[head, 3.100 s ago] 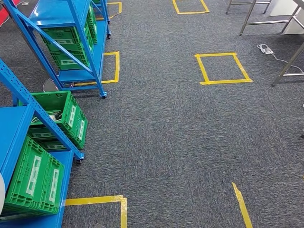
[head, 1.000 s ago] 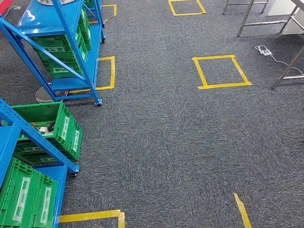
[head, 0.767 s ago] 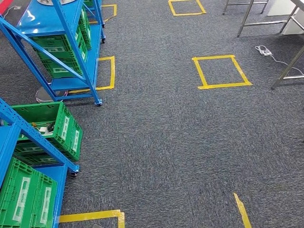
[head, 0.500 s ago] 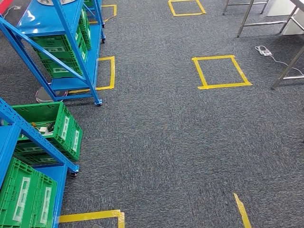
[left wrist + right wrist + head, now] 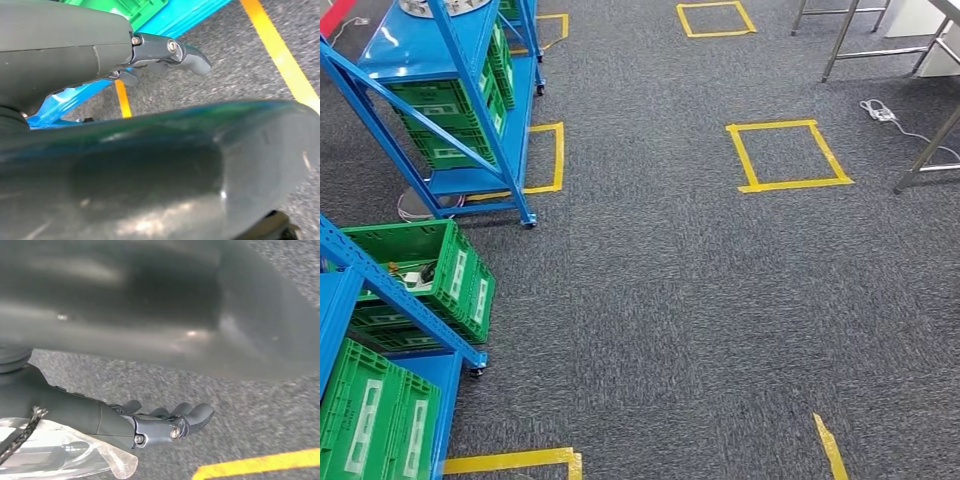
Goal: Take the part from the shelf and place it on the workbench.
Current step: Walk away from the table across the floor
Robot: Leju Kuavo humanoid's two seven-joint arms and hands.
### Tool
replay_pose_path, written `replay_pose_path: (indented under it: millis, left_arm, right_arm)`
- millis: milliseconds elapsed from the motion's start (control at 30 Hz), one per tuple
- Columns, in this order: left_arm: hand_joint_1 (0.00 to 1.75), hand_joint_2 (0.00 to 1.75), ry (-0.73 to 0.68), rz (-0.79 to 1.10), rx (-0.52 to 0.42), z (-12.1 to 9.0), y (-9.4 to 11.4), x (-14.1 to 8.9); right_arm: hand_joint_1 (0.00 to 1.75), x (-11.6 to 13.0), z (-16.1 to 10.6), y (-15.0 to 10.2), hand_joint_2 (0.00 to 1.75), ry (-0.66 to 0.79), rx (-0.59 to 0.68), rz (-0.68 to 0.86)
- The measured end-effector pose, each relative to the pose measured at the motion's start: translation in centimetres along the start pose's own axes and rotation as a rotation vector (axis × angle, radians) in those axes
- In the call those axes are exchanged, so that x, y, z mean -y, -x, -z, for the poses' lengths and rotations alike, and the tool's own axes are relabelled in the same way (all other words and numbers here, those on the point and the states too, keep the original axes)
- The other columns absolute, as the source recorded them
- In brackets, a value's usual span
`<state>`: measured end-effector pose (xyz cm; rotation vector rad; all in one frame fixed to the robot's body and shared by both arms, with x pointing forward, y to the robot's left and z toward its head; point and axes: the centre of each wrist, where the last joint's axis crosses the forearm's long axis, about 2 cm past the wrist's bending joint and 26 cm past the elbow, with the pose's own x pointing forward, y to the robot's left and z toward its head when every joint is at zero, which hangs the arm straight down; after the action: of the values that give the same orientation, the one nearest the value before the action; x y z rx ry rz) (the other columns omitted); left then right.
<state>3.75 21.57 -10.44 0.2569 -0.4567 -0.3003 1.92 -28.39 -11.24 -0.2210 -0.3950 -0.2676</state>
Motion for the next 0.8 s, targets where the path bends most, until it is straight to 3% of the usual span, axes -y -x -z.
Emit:
replay_pose_path:
  millis: [800]
  left_arm:
    - [0.00, 0.00, -0.012, 0.007, 0.005, 0.05, -0.15, -0.05]
  right_arm:
    - [0.00, -0.12, 0.05, -0.17, 0.00, -0.004, 0.003, -0.004]
